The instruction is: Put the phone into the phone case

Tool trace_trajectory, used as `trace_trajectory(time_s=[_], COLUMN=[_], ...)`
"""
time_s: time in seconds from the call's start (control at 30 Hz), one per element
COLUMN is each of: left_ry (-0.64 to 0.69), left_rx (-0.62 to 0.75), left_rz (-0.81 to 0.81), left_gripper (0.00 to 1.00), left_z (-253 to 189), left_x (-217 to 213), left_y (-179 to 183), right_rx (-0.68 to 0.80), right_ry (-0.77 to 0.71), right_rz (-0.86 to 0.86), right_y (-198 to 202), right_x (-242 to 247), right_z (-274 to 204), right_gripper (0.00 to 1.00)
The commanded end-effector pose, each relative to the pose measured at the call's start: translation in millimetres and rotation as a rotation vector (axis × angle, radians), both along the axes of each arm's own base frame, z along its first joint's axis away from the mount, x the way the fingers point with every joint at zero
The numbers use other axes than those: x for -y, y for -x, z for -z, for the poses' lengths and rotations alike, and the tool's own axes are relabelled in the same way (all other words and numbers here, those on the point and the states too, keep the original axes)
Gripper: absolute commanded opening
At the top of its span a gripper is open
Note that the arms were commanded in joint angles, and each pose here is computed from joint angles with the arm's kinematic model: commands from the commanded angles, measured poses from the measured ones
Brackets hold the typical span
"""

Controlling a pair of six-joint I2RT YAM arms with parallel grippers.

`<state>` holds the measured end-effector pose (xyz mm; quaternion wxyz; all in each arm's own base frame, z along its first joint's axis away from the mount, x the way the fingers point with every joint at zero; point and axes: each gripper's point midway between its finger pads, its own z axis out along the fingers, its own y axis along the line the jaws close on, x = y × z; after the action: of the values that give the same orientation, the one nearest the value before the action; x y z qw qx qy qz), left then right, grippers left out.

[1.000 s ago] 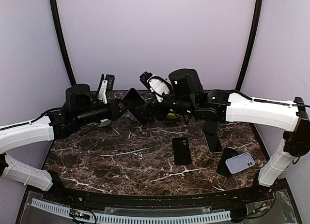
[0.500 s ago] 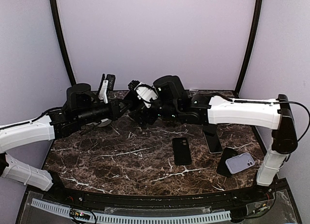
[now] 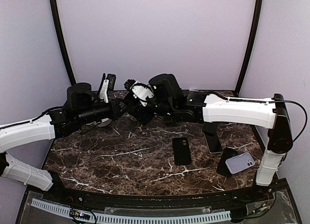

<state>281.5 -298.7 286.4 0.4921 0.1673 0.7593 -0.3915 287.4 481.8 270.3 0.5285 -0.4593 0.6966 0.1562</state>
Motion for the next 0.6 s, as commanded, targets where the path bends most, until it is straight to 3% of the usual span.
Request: trace_trajectory(time_s=[0.0,0.17,0.2,0.23,0.27,0.3,0.37,0.5,0.57], left_ry=[0.080,0.068,0.064,0.053,0.043,0.026,-0.014,-0.108,-0.178], left_rx=[0.094,0.089,0.090,0.083,0.085,0.079,0.080,0.115,0.167], left_rz=[0.032,0.026,0.023,0.016,0.011,-0.002,-0.021,-0.065,-0.087], left_gripper=[0.00,0.01,0.09,0.29,0.39,0.56,0.75,0.96,0.98], left_z=[-43.3,-38.1,-37.6,-34.3,-33.0,-29.7,-24.4,-19.2,-19.4], left_x=[5.9,5.0,4.3,3.3,2.4,0.3,-3.6,-14.2,-20.7], left_y=[3.5,2.8,2.5,1.6,1.1,-0.6,-2.8,-7.6,-11.1], right_rx=[-0.017,-0.054,-0.064,-0.076,-0.088,-0.106,-0.147,-0.245,-0.291], right_ry=[-0.050,-0.073,-0.075,-0.079,-0.079,-0.082,-0.087,-0.105,-0.117], right_rz=[0.000,0.008,0.021,0.039,0.058,0.076,0.118,0.223,0.301], right_y=[-2.1,-1.1,-2.0,-3.5,-4.7,-5.9,-7.3,-7.0,-8.8], right_x=[-3.5,0.1,2.4,5.5,8.8,13.0,21.7,42.3,56.2], right_z=[-13.5,-14.9,-13.6,-12.6,-9.5,-6.9,1.9,18.3,27.4], right_gripper=[0.61,0.38,0.32,0.28,0.23,0.18,0.11,0.01,0.00])
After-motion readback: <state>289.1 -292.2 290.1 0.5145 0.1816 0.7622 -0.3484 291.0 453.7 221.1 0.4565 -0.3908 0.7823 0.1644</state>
